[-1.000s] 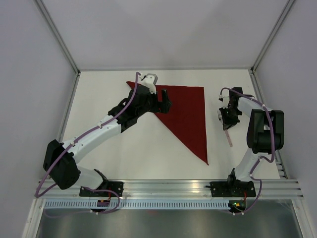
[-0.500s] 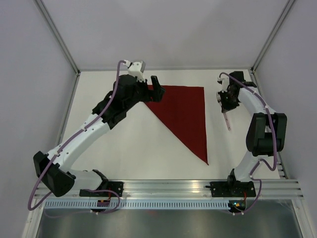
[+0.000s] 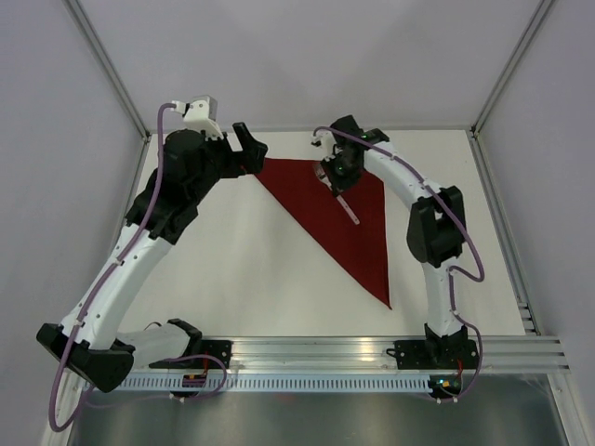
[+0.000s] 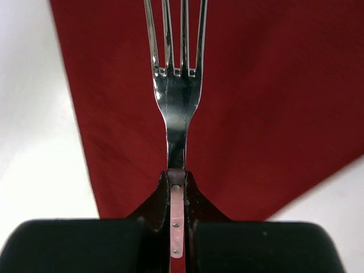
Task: Fold the napkin, place the utensils inside, and roll it up
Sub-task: Pick up the fork at the center of the board, then place the fork on the napkin.
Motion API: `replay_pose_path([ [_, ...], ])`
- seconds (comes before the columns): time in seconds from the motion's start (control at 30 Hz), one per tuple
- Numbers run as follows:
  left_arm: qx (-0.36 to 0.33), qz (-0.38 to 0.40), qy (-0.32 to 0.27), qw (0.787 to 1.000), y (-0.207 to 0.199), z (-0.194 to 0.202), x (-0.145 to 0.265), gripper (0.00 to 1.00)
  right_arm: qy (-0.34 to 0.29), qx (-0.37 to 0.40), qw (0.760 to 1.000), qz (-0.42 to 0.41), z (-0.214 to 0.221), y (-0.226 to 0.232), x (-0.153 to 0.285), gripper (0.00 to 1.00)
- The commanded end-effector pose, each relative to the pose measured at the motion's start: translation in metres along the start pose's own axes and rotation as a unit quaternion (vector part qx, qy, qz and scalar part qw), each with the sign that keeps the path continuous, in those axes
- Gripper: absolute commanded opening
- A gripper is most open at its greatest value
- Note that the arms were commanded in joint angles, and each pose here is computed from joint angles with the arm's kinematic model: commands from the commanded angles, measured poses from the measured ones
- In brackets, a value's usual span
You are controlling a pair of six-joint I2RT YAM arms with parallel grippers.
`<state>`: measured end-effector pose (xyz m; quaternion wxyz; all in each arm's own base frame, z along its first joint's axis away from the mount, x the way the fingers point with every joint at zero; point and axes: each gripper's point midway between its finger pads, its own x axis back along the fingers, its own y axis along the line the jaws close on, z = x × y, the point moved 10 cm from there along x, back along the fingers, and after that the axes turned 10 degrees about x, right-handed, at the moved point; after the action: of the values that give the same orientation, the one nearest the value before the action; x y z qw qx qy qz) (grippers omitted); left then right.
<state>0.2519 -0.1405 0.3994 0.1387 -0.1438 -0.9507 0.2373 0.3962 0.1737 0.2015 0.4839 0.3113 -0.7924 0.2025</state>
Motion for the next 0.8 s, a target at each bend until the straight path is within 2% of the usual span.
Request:
replay_pose_path([
  [0.0, -0.004, 0.0, -0.029, 1.0, -0.003, -0.022, 0.03, 1.0, 0.032, -0.008, 0.999, -0.029, -0.017, 0.028, -0.015, 0.0],
  [0.13, -0.005, -0.016, -0.036, 0.999, 0.003, -0.022, 0.043, 1.0, 0.028, 0.012, 0.999, -0.043, -0.035, 0.048, -0.031, 0.0],
  [0.33, -0.005, -0.028, -0.032, 0.999, 0.009, -0.016, 0.047, 1.0, 0.051, 0.054, 0.996, -0.055, -0.031, 0.076, -0.055, 0.01],
  [0.77, -0.005, -0.033, -0.022, 0.999, 0.013, -0.007, 0.043, 1.0, 0.063, 0.043, 0.996, -0.045, -0.029, 0.092, -0.088, 0.0],
])
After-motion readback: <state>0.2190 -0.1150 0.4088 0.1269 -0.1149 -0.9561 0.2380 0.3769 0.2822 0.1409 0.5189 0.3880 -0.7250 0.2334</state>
